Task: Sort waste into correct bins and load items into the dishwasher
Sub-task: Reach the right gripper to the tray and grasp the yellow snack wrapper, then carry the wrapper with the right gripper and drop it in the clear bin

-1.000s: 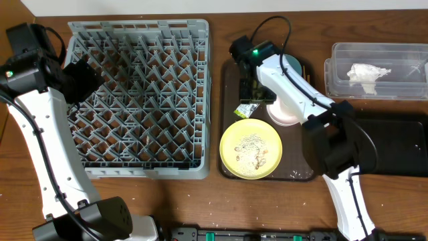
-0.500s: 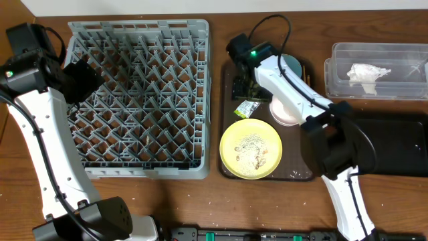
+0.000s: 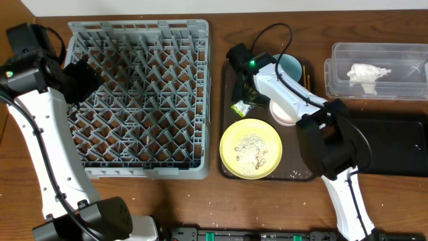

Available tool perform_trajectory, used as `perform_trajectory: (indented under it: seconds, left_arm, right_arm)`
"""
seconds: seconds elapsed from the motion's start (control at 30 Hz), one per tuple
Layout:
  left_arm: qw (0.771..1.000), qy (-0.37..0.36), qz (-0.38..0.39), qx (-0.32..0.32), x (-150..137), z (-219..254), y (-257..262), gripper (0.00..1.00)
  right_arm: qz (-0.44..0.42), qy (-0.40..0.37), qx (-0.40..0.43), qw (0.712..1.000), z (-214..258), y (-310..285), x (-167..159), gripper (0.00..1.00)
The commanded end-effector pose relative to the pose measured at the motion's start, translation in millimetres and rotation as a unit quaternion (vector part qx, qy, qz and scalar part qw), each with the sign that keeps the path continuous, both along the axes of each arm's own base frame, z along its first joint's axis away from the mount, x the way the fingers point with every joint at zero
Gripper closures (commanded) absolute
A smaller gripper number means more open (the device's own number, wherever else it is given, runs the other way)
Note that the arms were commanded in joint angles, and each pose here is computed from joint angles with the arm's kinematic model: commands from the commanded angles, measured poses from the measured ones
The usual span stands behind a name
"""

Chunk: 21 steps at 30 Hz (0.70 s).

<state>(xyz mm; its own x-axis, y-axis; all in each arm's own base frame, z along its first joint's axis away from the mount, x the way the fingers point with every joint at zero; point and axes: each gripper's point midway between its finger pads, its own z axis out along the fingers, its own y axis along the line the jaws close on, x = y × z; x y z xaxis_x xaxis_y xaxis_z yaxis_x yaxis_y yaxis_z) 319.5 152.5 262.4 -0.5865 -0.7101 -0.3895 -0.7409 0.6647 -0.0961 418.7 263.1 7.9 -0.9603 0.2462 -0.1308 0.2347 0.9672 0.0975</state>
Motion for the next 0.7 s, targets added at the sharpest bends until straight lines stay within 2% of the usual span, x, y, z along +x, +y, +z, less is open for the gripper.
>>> perform_trajectory:
  seconds: [0.0,0.07,0.17,0.27,0.47,0.57,0.67]
  left_arm:
    - [1.000,-0.001,0.007,0.003,-0.5,1.6,2.7,0.02]
    - [1.000,-0.001,0.007,0.003,-0.5,1.6,2.7,0.02]
    - [1.000,-0.001,0.007,0.003,-0.5,1.6,2.7,0.02]
    - [1.000,-0.001,0.007,0.003,-0.5,1.6,2.7,0.02]
    - [1.000,-0.001,0.007,0.003,-0.5,1.6,2.7,0.02]
    - [1.000,-0.001,0.007,0.003,-0.5,1.6,2.7,0.02]
    - [1.000,-0.001,0.007,0.003,-0.5,1.6,2.7,0.02]
  right_arm:
    - [-0.006,-0.001,-0.007,1.000,-5.1,1.7,-4.7,0.47]
    - [-0.006,-0.002,-0.006,1.000,-5.0,2.1,-4.2,0.59]
    - [0.003,-0.003,-0.002,1.000,-2.8,4.0,-3.8,0.99]
    - [0.027,-0.009,0.028,0.999,15.8,15.9,-0.3,0.99]
    - [0.060,-0.124,0.084,0.987,129.1,18.0,37.0,0.99]
    - [0.020,-0.194,0.087,0.977,190.2,-18.5,59.6,0.98]
    - [-0.071,-0.234,0.063,0.967,223.1,-80.2,76.6,0.99]
